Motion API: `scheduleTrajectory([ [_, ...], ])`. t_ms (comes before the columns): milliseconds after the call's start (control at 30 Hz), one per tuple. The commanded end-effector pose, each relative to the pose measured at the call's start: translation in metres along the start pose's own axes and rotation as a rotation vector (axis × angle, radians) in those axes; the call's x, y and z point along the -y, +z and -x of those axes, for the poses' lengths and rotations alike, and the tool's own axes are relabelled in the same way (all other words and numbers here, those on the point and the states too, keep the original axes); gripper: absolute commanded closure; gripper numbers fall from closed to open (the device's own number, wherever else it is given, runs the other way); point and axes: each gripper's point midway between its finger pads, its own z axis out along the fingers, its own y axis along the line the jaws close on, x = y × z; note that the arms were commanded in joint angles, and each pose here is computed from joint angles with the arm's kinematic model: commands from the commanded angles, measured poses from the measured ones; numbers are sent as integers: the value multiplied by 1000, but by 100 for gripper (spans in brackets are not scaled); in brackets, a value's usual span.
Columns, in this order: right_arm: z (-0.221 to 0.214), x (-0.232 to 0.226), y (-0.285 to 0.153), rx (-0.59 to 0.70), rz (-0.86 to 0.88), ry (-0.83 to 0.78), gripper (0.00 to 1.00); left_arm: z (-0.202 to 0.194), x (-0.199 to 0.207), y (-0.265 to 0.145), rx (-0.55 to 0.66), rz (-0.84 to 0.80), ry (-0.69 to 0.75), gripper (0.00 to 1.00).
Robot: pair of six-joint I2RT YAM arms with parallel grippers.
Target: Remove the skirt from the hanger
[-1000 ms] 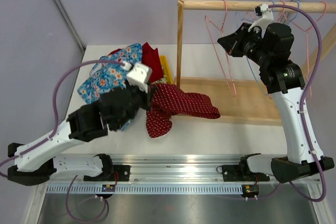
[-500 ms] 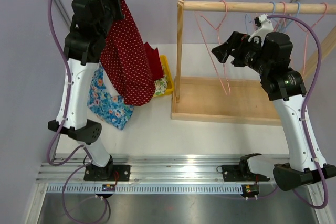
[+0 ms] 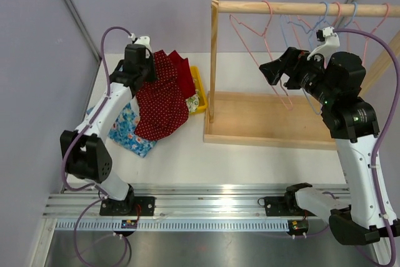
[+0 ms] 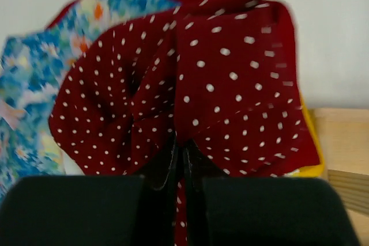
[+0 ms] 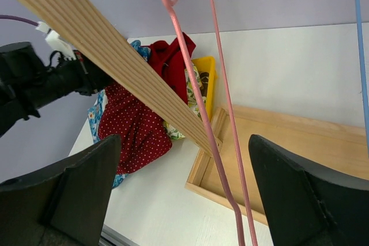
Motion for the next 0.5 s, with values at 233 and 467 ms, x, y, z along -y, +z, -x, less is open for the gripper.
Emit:
scheduleTrajectory([
  [233,27,-22,-51,100,36,-46,1,22,-28,43,-38,33,-196,1],
  [467,30,-22,-82,161,8,-53,1,93,-29,-81,201,14,-163,1],
])
